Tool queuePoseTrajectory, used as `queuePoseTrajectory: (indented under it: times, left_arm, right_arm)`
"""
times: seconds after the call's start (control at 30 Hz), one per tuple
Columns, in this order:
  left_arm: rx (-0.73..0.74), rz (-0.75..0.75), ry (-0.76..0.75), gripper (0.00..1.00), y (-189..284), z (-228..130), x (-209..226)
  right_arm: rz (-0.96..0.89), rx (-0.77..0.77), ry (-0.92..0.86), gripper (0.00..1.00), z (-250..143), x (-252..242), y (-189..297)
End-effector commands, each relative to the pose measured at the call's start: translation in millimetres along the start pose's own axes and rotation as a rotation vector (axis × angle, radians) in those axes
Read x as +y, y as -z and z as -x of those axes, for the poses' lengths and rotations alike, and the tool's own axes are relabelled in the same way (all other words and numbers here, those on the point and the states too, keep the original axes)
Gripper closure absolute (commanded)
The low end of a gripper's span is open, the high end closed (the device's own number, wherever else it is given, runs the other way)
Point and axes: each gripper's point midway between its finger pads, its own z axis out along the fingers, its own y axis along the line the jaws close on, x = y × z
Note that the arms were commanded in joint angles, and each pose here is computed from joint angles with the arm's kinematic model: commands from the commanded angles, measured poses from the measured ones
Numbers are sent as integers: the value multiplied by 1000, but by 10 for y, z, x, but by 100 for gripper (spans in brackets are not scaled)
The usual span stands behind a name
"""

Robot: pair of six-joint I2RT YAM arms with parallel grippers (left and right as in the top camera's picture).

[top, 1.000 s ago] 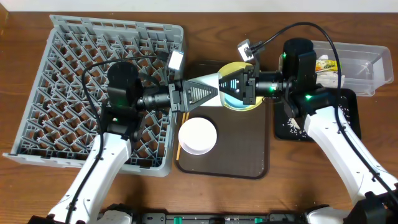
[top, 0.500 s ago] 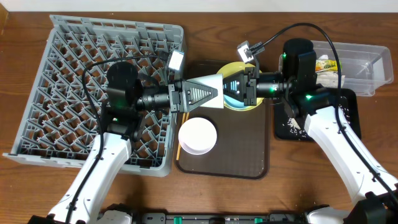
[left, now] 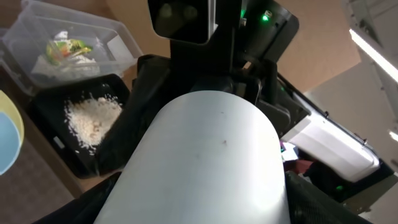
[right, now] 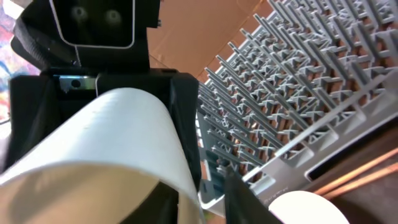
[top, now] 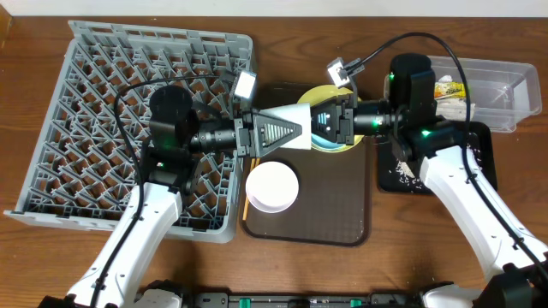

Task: Sort waste into correct bins and load items into the dishwasher
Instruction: 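Carry the white cup with the left gripper into the dish rack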

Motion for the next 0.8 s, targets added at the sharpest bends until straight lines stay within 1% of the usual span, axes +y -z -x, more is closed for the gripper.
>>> queuePoseTrajectory:
  times: [0.0,0.1,0.13,0.2,0.3,0.4,0.43,0.47,0.53,0.6,0.77]
  left_arm:
    - [-17,37,-98,65,1,38,62]
    - [-46,111,-102,67,55,65,237]
    - [-62,142,-105,70,95,91,305]
    - [-79,161,-115,71,146,131,346]
    - [-115,200,-144,74,265,222,422]
    - [-155,258,-153,78,419,305,544]
    - [-180,325,-146,79,536,332,681]
    - [-192,367,-137,81,598,337,767]
    - [-215,469,-112,90,740,333,957]
    - [-237,589,-76,94,918,305,1151]
    - [-273,837,10,94,1365,207,1363]
  right_arm:
    - [11,-15,-3,72,56,-20,118]
    - [31,-22,-7,66,83,-19,220]
    - [31,-31,-11,65,103,-37,277]
    - [16,-43,-16,62,118,-85,336]
    - [-22,-59,-24,62,119,-189,422]
    - [-117,-71,-51,62,83,-382,475]
    - [-205,-69,-72,62,26,-541,497]
    - [-247,-64,-78,62,-8,-617,512]
    - [-326,-48,-95,65,-91,-752,546]
    - [-388,-31,-109,68,-165,-851,585]
    - [-511,6,-132,70,-306,-1037,678]
